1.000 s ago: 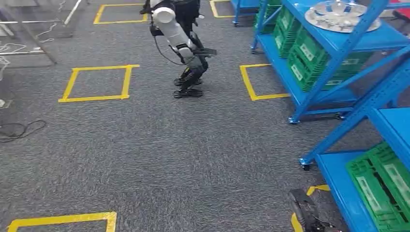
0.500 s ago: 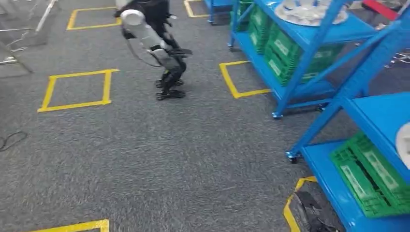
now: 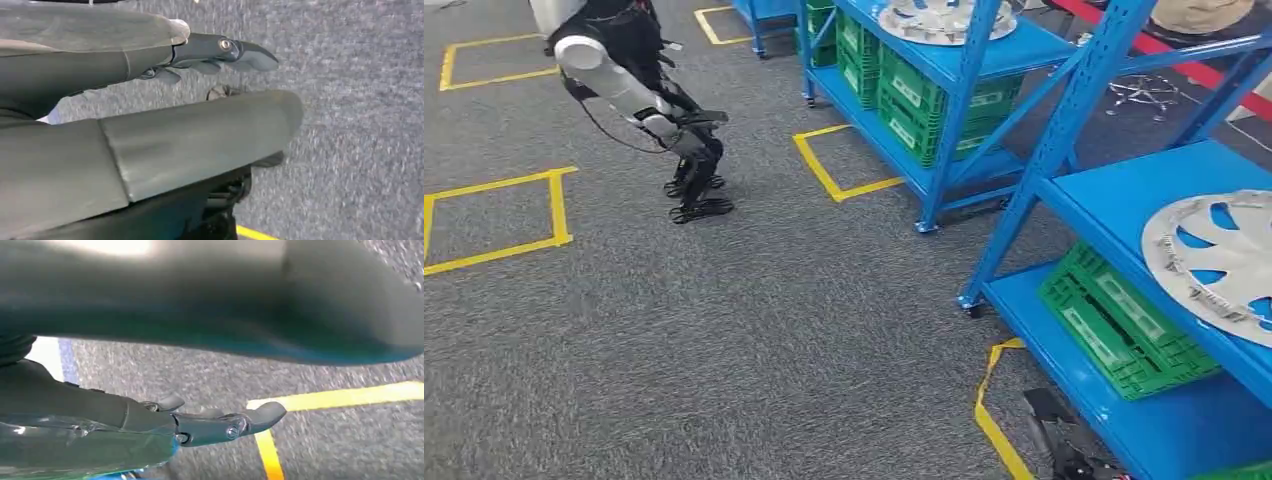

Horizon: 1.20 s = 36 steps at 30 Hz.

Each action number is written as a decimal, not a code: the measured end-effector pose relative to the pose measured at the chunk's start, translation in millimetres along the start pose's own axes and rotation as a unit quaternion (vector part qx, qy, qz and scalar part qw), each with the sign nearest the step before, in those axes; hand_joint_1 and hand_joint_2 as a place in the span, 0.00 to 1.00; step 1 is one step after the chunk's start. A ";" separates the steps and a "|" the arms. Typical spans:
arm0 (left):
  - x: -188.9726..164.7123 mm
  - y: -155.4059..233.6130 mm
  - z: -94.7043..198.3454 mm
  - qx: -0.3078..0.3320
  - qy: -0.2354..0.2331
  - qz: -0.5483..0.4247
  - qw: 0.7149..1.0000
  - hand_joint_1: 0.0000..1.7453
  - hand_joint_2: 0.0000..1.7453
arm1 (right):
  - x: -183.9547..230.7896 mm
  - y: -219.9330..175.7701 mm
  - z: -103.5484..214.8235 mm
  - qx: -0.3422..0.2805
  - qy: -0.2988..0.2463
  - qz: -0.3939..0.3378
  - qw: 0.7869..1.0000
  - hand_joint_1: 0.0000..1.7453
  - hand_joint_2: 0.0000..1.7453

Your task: Take the parts from the cabinet and place them on the table.

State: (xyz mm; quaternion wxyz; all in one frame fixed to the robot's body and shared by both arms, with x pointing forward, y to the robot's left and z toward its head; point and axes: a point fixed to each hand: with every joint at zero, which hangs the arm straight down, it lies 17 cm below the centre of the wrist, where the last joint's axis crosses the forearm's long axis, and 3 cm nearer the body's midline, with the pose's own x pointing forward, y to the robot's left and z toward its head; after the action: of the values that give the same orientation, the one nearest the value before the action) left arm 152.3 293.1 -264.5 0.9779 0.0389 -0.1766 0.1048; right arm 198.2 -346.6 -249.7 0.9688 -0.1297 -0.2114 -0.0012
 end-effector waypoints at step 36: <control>-4.4 -1.9 0.7 0.000 0.003 -0.001 1.000 0.00 0.00 | -3.1 0.0 0.3 0.001 0.003 0.001 1.000 0.00 0.00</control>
State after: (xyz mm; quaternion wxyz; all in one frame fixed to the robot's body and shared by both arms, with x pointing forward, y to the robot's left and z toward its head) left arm 148.4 290.2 -265.4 0.9784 0.0385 -0.1741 0.1043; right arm 195.3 -346.7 -250.7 0.9696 -0.1294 -0.2079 -0.0002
